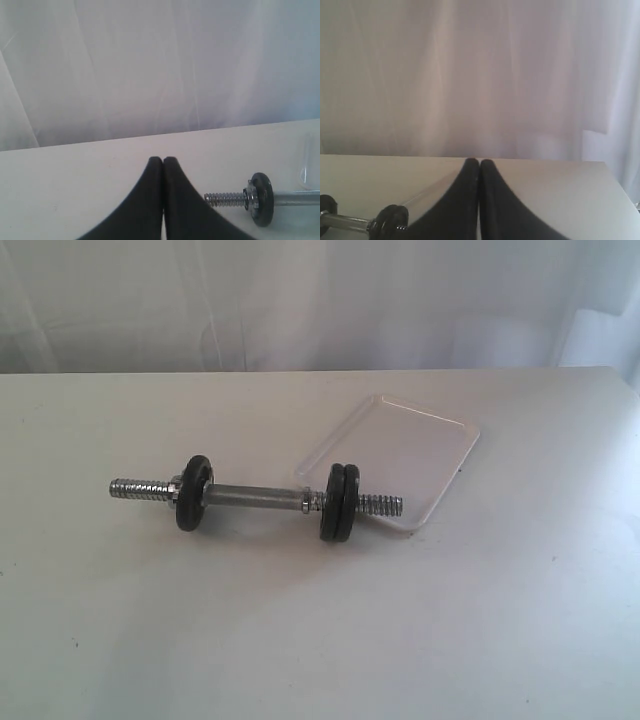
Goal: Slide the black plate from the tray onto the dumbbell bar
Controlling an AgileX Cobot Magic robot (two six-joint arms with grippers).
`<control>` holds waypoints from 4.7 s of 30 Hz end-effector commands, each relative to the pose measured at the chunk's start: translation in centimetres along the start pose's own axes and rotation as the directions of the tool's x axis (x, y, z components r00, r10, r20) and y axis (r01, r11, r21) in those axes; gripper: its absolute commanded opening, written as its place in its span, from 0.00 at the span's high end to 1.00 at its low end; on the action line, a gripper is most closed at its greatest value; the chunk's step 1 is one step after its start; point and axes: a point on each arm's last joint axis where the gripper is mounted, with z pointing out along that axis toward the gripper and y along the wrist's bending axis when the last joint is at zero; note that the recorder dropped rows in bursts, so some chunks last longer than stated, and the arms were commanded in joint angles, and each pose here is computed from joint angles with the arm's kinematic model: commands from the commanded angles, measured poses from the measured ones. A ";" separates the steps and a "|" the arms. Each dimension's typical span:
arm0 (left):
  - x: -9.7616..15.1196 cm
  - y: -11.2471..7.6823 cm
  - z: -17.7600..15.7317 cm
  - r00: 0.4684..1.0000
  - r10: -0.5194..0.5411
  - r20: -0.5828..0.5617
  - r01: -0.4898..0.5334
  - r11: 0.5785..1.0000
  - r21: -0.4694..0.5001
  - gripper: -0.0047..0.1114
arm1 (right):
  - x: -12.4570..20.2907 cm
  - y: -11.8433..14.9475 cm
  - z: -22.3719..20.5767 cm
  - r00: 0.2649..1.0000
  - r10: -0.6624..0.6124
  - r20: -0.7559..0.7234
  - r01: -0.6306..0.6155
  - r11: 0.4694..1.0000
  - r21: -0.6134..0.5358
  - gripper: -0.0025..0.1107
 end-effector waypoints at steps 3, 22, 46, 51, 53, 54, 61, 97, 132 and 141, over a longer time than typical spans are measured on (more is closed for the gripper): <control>0.2 -0.2 0.0 0.992 -0.125 -0.002 0.125 0.992 0.027 0.96 | -1.0 0.3 -0.4 0.999 0.002 0.050 -0.001 1.000 -0.024 0.98; 12.0 -0.6 2.7 0.956 -0.129 -0.262 0.131 0.991 -0.012 0.96 | 11.3 -0.7 3.2 0.992 -0.042 -0.115 0.040 0.999 -0.016 0.98; 13.1 -0.8 2.4 0.920 -0.095 -0.381 0.105 0.994 0.004 0.96 | 11.7 -0.7 3.2 0.988 0.026 -0.151 -0.027 1.000 -0.006 0.98; 13.1 -0.8 2.4 0.920 -0.095 -0.381 0.105 0.994 0.004 0.96 | 11.7 -0.7 3.2 0.988 0.004 -0.153 -0.006 1.000 -0.009 0.98; 13.1 -0.8 2.4 0.920 -0.095 -0.381 0.105 0.994 0.004 0.96 | 11.7 -0.7 3.2 0.989 0.004 -0.151 -0.006 1.000 -0.009 0.98; 13.1 -0.8 2.4 0.920 -0.095 -0.381 0.105 0.994 0.004 0.96 | 11.7 -0.7 3.2 0.989 0.004 -0.151 -0.006 1.000 -0.009 0.98; 13.1 -0.8 2.4 0.920 -0.095 -0.381 0.105 0.994 0.004 0.96 | 11.7 -0.7 3.2 0.989 0.004 -0.151 -0.006 1.000 -0.009 0.98; 13.1 -0.8 2.4 0.920 -0.095 -0.381 0.105 0.994 0.004 0.96 | 12.6 -1.7 2.9 0.970 0.038 -0.239 0.006 0.984 0.180 0.98; 13.1 -0.8 2.4 0.920 -0.095 -0.381 0.105 0.994 0.004 0.96 | 13.1 -1.8 2.7 0.953 0.049 -0.300 0.007 0.983 0.184 0.98; 13.1 -0.8 2.4 0.920 -0.095 -0.381 0.105 0.994 0.004 0.96 | 13.1 -1.8 2.7 0.953 0.049 -0.300 0.007 0.983 0.184 0.98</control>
